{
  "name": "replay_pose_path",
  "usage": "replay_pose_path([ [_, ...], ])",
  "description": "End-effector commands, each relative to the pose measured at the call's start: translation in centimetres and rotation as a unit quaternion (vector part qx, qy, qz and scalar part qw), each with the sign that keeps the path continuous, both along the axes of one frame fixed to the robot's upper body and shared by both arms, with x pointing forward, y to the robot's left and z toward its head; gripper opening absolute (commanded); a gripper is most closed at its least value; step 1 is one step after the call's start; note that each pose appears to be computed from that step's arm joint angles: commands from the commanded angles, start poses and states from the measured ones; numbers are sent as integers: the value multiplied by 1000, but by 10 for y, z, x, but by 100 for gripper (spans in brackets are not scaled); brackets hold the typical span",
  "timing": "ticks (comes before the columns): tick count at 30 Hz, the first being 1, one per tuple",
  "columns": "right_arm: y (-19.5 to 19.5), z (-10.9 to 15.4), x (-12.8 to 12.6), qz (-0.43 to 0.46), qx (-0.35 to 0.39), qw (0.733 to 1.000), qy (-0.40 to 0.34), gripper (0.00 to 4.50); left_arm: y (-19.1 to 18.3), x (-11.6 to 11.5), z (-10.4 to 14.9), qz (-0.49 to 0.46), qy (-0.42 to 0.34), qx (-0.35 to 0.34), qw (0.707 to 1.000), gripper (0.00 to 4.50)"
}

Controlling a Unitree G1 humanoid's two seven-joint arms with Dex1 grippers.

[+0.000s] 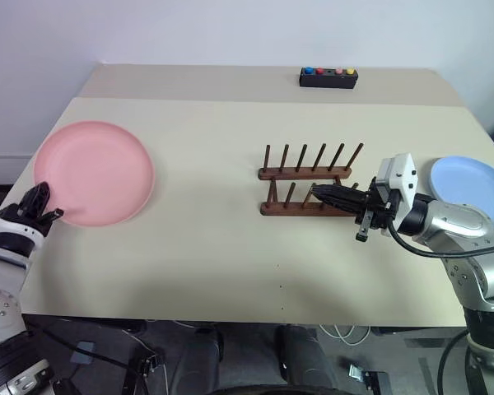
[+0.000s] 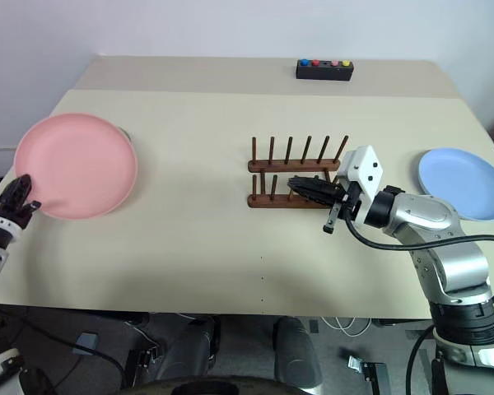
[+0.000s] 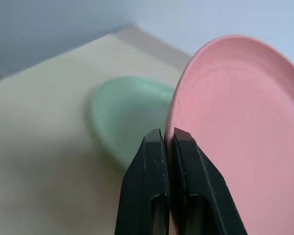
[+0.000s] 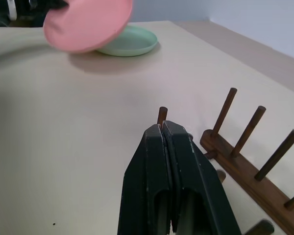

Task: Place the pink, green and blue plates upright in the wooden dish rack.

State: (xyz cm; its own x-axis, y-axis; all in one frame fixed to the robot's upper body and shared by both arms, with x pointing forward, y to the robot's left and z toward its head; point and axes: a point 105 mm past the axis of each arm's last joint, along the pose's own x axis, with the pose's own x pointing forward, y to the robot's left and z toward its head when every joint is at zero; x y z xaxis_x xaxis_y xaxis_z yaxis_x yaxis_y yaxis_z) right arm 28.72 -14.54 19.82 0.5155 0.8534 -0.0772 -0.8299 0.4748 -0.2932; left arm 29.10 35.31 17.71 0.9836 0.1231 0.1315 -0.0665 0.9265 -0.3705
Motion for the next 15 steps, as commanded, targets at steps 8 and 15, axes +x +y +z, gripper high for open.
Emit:
replay_pose_path([
  [8,40,30,12,11,-61,986,-155,0,-117,47,112,-89,-148,137,976,6],
  [15,56,42,10,16,-105,961,-257,290,-165,61,125,-117,-156,163,967,0],
])
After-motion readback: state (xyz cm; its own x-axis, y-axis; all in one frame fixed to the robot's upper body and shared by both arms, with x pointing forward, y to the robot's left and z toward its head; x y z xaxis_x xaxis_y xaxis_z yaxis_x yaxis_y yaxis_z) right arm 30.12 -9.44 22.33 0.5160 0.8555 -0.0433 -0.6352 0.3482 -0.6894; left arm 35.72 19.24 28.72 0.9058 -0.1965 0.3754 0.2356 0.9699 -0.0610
